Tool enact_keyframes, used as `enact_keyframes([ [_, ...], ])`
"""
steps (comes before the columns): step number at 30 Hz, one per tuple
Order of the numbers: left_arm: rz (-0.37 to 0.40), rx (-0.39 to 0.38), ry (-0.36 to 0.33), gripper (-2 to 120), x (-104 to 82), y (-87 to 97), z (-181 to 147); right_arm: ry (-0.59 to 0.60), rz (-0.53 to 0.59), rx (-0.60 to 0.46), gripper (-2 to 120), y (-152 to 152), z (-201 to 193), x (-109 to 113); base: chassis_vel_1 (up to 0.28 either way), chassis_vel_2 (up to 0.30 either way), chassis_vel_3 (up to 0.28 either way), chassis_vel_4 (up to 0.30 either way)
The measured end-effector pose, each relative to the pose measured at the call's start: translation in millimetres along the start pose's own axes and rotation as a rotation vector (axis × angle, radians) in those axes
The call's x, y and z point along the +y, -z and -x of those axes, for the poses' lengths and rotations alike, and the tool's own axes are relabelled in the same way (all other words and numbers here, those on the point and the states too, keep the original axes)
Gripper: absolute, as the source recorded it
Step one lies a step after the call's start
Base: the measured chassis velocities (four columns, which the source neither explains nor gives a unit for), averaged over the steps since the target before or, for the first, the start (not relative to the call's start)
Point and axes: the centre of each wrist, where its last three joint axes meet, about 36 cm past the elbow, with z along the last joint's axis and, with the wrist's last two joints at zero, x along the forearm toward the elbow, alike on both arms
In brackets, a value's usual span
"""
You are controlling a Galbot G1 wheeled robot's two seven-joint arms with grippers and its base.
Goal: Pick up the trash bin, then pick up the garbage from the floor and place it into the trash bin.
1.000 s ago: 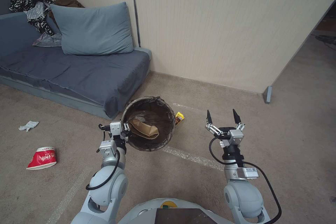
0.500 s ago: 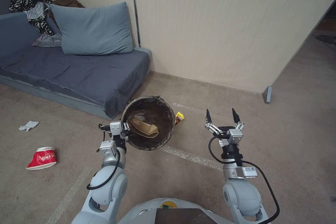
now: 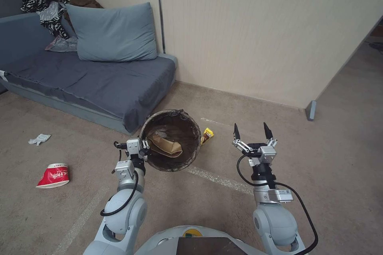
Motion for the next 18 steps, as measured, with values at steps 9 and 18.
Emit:
enact_keyframes([
  [9,-0.003,0.001,-0.003,3,-1.1,0.5,-0.4,-0.001,-0.002,0.001,100,0.4,0.2,-0.5,0.0,0.0,0.0,0.0],
  [18,-0.006,-0.011,-0.001,3,-1.1,-1.1,0.7,-0.003,-0.003,0.0,99,-0.5,1.4,-1.1,0.0,0.0,0.0,0.0],
])
